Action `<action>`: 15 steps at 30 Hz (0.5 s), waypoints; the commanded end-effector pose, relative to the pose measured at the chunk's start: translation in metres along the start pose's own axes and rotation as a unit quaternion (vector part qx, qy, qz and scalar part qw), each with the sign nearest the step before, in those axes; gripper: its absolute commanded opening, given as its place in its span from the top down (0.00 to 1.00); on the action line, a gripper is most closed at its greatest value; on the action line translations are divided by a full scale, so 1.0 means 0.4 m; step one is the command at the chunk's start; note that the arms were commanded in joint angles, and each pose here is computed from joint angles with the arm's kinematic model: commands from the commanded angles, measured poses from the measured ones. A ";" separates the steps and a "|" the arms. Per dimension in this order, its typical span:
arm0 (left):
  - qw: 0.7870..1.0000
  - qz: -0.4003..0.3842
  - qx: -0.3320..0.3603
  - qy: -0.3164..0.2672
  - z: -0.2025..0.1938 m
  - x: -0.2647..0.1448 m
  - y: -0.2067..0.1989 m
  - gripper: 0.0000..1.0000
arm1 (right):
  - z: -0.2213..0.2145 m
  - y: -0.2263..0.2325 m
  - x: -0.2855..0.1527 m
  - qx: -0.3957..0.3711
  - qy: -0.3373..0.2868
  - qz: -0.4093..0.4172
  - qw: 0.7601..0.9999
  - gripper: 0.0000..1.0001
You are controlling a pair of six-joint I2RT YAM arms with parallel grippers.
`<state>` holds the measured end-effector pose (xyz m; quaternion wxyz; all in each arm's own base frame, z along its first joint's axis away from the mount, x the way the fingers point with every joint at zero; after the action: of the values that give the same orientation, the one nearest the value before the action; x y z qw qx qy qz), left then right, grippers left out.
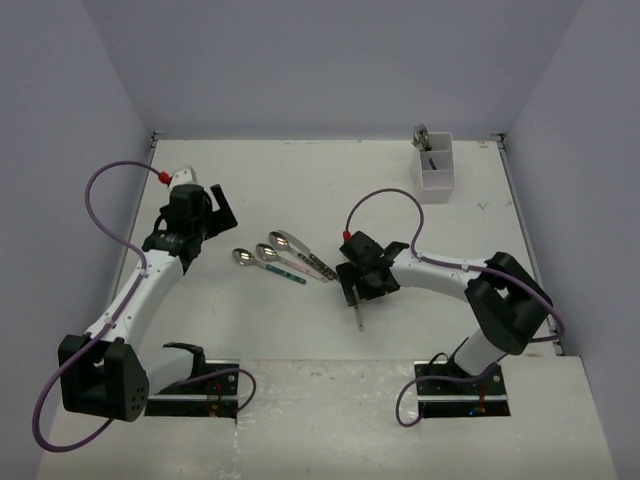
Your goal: Sort the eating utensils into containers
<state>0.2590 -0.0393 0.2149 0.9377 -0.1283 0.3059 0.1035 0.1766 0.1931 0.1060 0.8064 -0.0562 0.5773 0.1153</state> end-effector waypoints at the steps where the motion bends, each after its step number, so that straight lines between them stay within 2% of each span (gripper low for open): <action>1: 1.000 0.000 -0.011 -0.014 0.005 -0.006 -0.004 0.00 | 0.021 0.023 0.002 0.015 -0.005 -0.021 1.000 0.19; 2: 1.000 0.000 -0.011 -0.014 0.005 -0.006 -0.004 0.00 | 0.024 0.027 0.004 0.015 -0.005 -0.021 1.000 0.20; 5: 1.000 0.001 -0.010 -0.014 0.005 -0.006 -0.003 0.00 | 0.027 0.032 0.018 0.015 0.000 -0.029 0.999 0.36; 6: 1.000 0.004 -0.010 -0.014 0.004 -0.004 -0.001 0.00 | 0.032 0.033 0.021 0.015 -0.005 -0.034 0.999 0.58; 7: 1.000 0.004 -0.010 -0.015 0.006 -0.005 -0.003 0.00 | 0.035 0.034 0.025 0.014 -0.006 -0.036 0.999 0.66; 8: 1.000 0.004 -0.010 -0.015 0.006 -0.004 -0.002 0.00 | 0.045 0.039 0.031 0.009 -0.010 -0.036 0.999 0.71; 12: 1.000 0.004 -0.008 -0.015 0.007 -0.003 -0.002 0.00 | 0.065 0.052 0.049 -0.006 -0.012 -0.037 0.999 0.77; 13: 1.000 0.005 -0.008 -0.016 0.007 -0.003 -0.003 0.00 | 0.072 0.051 0.052 -0.009 -0.014 -0.041 0.999 0.82; 14: 1.000 0.006 -0.007 -0.016 0.007 -0.004 -0.002 0.00 | 0.076 0.051 0.053 -0.010 -0.014 -0.040 0.999 1.00; 15: 1.000 0.006 -0.007 -0.016 0.009 -0.004 -0.001 0.00 | 0.079 0.049 0.051 -0.010 -0.016 -0.040 0.999 1.00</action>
<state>0.2579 -0.0385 0.2120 0.9365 -0.1258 0.3090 0.1077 0.2010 0.2224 0.1053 0.8147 -0.0639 0.5672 0.1027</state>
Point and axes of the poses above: each gripper's point midway between its finger pads, its own x axis out along the fingers, its own y axis along the line the jaws close on, z = x × y, the point moved 10 cm from there along -x, back along the fingers, and after that the axes turned 4 degrees about x, right-handed, at the moved point
